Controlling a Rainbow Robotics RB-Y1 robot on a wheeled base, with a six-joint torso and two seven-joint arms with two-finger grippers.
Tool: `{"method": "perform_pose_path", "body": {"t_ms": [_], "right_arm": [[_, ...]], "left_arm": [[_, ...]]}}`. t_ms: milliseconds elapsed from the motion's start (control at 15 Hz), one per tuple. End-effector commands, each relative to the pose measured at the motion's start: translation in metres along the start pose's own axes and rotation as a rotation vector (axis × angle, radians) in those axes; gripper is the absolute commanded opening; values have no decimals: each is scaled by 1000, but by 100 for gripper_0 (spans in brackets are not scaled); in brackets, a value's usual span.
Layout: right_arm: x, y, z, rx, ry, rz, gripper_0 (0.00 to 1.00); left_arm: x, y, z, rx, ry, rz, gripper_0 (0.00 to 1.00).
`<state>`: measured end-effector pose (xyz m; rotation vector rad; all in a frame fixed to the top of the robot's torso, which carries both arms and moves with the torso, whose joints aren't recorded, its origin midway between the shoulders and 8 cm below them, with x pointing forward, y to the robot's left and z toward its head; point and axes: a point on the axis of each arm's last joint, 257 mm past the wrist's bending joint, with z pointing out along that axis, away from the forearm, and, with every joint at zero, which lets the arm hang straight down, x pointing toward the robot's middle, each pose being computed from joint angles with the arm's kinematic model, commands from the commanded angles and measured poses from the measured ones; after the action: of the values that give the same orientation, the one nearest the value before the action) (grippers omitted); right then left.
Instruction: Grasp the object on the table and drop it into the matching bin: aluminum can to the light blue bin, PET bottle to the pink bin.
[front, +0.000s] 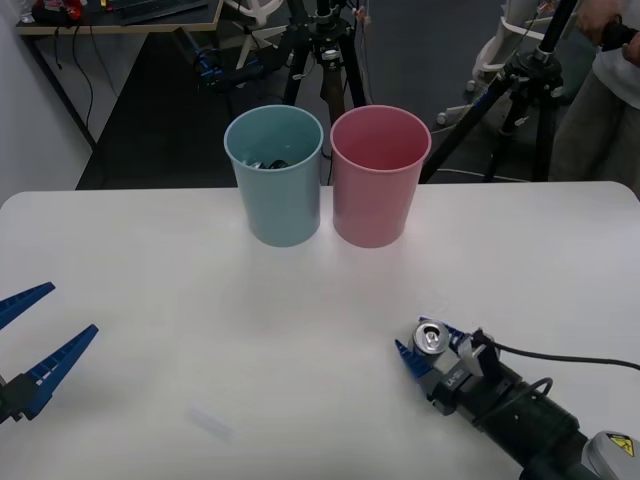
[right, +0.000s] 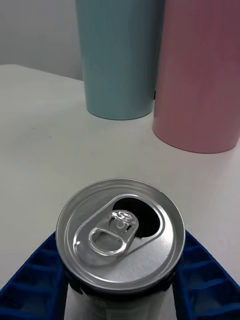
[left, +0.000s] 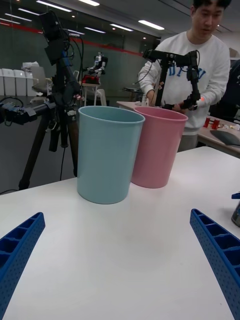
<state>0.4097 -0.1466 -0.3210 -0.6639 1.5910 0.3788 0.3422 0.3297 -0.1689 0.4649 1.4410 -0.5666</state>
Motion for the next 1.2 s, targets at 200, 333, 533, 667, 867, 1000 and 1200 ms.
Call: {"method": "perform_pose_path", "body": {"t_ms": [200, 333, 533, 667, 867, 1000, 1200], "right_arm": [[-3, 1, -1, -13, -12, 11, 0], [-6, 2, -3, -22, -24, 20, 0], [-16, 3, -5, -42, -57, 29, 0], [-32, 4, -7, -49, -90, 24, 0], [-64, 9, -12, -60, -146, 4, 0], [-87, 12, -15, -69, -182, -8, 0], [-130, 15, -24, -67, -230, 11, 0]], "left_arm": [[0, 0, 0, 0, 0, 0, 100], [0, 0, 0, 0, 0, 0, 100], [0, 0, 0, 0, 0, 0, 100], [0, 0, 0, 0, 0, 0, 100], [0, 0, 0, 0, 0, 0, 100], [0, 0, 0, 0, 0, 0, 100], [0, 0, 0, 0, 0, 0, 100]]}}
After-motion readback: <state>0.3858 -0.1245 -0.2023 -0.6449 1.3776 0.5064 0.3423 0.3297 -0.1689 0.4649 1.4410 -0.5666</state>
